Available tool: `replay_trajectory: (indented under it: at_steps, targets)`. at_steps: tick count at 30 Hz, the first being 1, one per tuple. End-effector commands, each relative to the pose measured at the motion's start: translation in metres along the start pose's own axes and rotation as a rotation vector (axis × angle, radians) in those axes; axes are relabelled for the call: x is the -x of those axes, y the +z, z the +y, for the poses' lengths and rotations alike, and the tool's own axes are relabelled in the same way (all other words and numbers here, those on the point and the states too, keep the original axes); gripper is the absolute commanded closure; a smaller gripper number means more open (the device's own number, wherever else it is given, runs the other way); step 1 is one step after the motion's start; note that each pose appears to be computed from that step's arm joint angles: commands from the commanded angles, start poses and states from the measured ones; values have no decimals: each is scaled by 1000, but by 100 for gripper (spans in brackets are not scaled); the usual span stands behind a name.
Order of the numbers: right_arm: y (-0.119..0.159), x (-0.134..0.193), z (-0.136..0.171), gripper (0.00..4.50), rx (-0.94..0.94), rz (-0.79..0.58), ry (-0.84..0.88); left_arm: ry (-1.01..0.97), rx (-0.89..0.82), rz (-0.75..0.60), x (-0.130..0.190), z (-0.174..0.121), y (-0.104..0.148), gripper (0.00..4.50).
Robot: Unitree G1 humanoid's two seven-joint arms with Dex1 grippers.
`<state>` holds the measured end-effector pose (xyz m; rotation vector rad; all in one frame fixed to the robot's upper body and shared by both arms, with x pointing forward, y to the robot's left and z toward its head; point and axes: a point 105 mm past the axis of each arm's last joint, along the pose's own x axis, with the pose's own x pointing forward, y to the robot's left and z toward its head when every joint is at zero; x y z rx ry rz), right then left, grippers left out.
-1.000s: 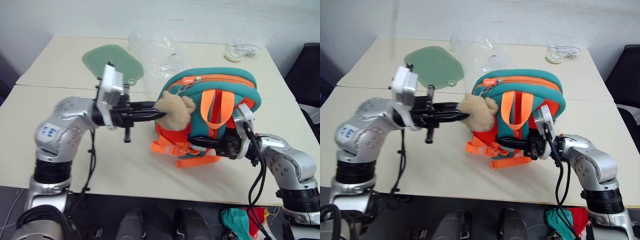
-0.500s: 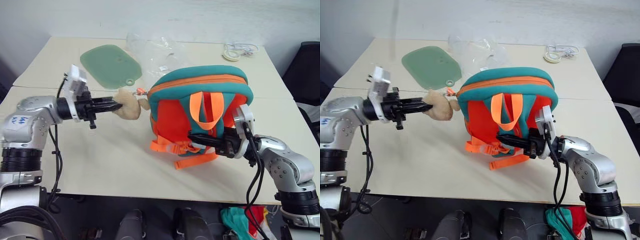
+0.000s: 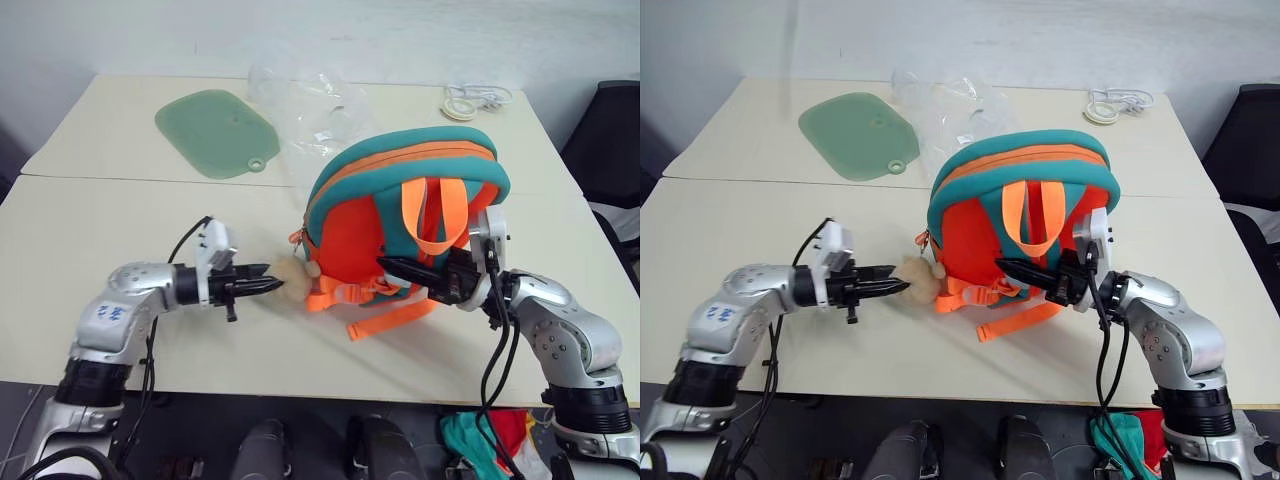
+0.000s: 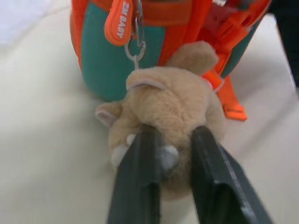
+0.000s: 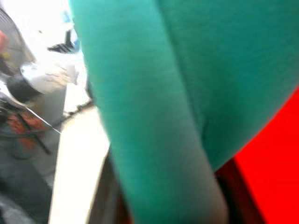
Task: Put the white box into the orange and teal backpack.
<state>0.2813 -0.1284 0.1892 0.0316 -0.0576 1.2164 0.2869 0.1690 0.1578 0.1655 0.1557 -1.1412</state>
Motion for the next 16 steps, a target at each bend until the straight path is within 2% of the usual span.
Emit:
replay_trajectory:
  at_steps: [1, 7, 8, 10, 12, 16]
  targets:
    - [2, 30, -8, 206, 162, 80, -35, 69, -93, 32, 50, -12, 6, 215]
    - [-23, 102, -18, 0, 255, 336, -74, 220, -131, 217, 103, -31, -28, 22]
    - [-24, 109, -19, 0, 277, 353, -82, 237, -143, 230, 107, -32, -31, 5]
    - [-16, 122, -27, 0, 381, 349, -128, 286, -174, 253, 119, -35, -37, 5]
    - [-11, 135, -35, 0, 387, 335, -182, 342, -169, 261, 128, -34, -43, 5]
    - [-19, 145, -34, 0, 444, 377, -172, 397, -177, 200, 123, -31, -41, 5]
